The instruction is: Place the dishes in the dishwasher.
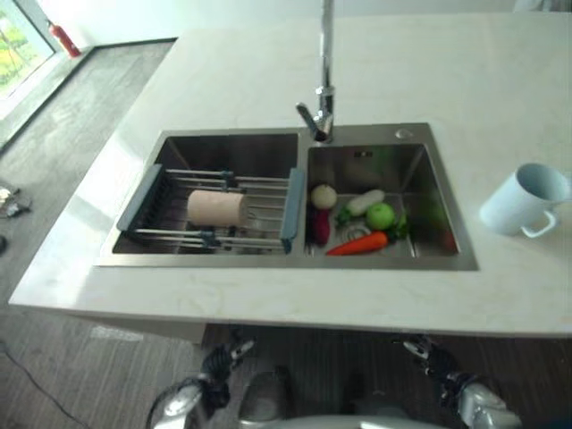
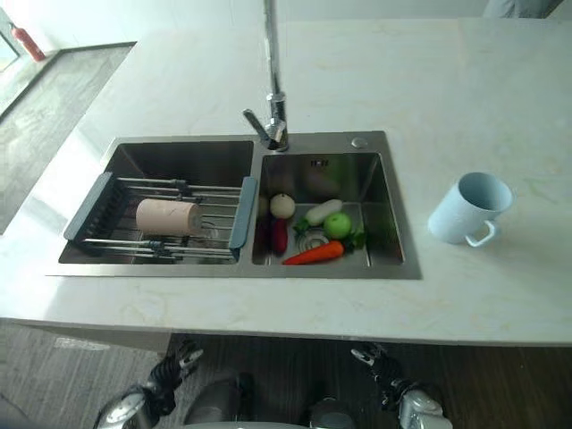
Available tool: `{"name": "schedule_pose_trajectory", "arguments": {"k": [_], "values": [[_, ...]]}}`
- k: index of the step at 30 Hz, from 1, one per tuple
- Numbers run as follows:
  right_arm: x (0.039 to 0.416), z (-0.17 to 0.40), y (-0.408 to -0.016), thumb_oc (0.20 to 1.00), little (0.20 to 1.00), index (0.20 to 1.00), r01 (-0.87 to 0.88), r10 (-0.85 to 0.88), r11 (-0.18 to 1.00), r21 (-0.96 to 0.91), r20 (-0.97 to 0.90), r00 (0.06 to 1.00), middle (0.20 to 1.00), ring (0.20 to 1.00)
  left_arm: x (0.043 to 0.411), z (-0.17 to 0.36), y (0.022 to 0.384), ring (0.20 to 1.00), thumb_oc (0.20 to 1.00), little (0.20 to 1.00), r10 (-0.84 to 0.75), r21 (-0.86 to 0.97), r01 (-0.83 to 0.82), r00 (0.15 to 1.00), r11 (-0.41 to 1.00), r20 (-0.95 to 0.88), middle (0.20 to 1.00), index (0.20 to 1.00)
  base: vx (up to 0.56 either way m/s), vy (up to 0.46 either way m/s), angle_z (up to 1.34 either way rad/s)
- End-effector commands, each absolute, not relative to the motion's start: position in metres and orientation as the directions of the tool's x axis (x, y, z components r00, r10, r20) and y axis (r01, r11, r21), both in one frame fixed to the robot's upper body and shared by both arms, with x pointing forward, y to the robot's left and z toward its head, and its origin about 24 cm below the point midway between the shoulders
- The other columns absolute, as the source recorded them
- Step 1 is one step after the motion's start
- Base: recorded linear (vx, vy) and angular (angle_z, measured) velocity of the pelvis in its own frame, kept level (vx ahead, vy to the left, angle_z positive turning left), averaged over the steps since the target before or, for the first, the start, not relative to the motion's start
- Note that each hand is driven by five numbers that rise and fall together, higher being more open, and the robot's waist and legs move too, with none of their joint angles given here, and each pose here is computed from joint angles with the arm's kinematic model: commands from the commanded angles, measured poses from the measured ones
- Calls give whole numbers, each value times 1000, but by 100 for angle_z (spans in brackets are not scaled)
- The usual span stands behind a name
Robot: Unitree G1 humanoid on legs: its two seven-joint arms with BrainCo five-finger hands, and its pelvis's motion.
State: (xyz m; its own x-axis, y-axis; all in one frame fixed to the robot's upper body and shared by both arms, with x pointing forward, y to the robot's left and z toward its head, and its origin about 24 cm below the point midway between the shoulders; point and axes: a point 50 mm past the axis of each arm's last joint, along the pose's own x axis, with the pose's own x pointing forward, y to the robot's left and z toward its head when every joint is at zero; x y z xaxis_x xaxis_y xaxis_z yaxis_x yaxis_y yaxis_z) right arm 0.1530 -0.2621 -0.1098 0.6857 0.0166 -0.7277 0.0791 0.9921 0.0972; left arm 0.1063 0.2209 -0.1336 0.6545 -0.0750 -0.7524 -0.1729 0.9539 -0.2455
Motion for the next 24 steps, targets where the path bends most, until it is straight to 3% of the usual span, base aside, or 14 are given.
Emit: {"name": "schedule_pose_trajectory", "arguments": {"k": [1, 13, 21, 24], "values": [[157, -101, -272, 1000, 1000, 1000, 93, -13, 992, 82, -674, 739, 1000, 1000, 148, -109, 234, 1000, 1000, 1000, -94, -237, -73, 776, 969, -623, 1000, 1000, 101, 187, -12], [140, -117, -256, 1000, 1000, 1000, 77, 14, 992, 95, -709, 705, 1000, 1000, 136, -125, 233, 1000, 1000, 1000, -56, -159, -84, 698, 984, -714, 1000, 1000, 37, 94, 11], [135, -119, -262, 1000, 1000, 1000, 121, -28, 990, 77, -721, 692, 1000, 1000, 123, -128, 256, 1000, 1000, 1000, 67, -192, -311, 663, 931, -746, 1000, 1000, 3, 47, 1], [130, -120, -267, 1000, 1000, 1000, 140, -45, 988, 70, -728, 685, 1000, 1000, 102, -135, 269, 1000, 1000, 1000, 180, -159, -503, 559, 849, -809, 1000, 1000, -11, 49, 2]]}}
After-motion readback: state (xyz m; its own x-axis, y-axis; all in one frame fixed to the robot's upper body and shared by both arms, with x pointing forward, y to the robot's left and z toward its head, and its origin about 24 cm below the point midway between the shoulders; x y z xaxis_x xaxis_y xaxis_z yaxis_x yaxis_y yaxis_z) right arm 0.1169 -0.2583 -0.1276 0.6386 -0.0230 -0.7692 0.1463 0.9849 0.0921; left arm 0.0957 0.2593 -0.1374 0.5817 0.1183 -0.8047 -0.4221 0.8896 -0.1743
